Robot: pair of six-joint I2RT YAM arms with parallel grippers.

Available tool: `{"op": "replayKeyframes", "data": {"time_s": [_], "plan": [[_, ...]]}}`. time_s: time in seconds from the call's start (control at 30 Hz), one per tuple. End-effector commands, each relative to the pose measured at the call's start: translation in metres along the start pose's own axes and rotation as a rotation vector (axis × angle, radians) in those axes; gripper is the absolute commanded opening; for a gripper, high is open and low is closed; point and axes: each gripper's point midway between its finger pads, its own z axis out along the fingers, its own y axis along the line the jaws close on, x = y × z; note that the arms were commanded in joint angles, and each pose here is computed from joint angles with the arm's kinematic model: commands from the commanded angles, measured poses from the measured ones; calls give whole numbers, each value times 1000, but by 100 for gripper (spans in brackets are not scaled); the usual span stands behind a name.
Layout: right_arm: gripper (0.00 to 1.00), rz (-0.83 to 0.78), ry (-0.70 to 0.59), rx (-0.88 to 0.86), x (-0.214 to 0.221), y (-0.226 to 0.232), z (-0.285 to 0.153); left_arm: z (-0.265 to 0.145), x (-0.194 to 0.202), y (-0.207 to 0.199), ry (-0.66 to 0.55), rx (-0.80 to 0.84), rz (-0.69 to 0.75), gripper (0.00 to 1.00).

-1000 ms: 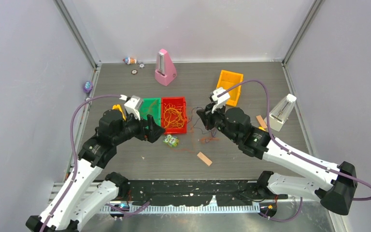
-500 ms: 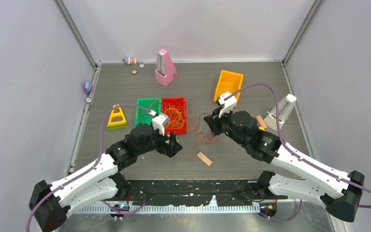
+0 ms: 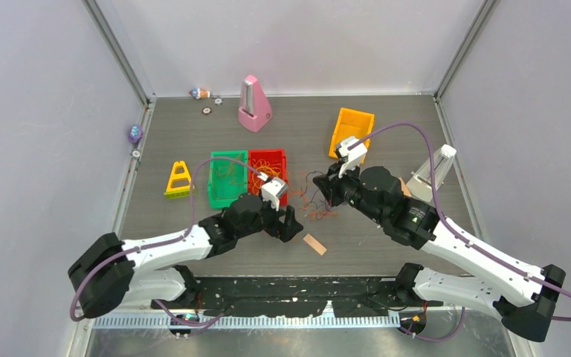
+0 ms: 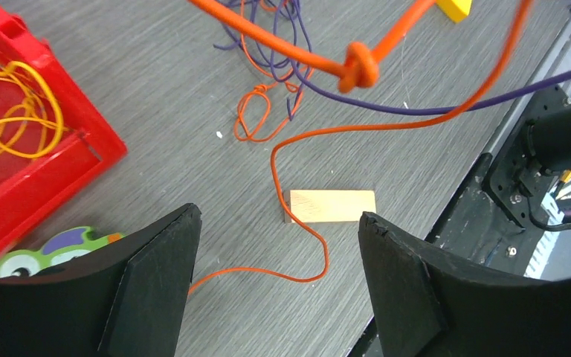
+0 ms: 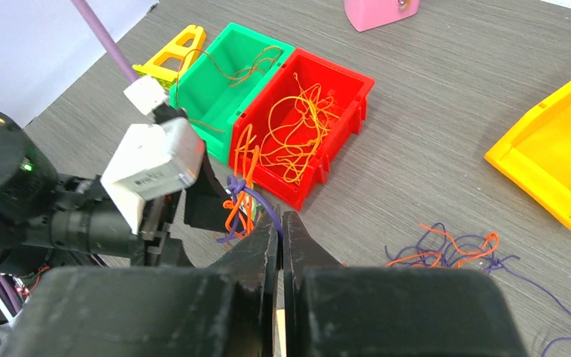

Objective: Untangle the cables
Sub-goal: Untie the cable.

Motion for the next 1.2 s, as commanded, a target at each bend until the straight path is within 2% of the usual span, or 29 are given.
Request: {"op": "replayKeyframes", "data": {"time_s": [0.0,0.07,0.13,0.23,0.27,0.43,0.6,0.77,0.9,1.17], "plan": [[6,31,-78,-31,-32,8,-10,17,-25,-16,-96,39,-20,77],[6,35,-78,-33,-32,8,-10,26,-20,-16,-78,39,-36,72],[6,35,-80,-30,-32,7,-11,30,-18,-17,-70,42,-44,50],[6,34,-82,1,-30,0,-15,25,-22,-10,-94,0,-51,8],[6,33,-80,33,-28,-5,-15,19,-23,-3,-107,-43,-50,0],[6,24,-25,250,-5,-47,-20,-31,-33,38,-170,-266,-7,0],[6,56,97,459,43,-96,-25,-92,-37,72,-152,-446,-13,0],[6,202,225,535,97,-130,-27,-161,-63,97,-219,-566,-136,0],[6,296,274,604,132,-152,-36,-201,-86,104,-253,-628,-154,0],[5,313,325,692,153,-174,-42,-238,-124,108,-291,-721,-131,0]]}}
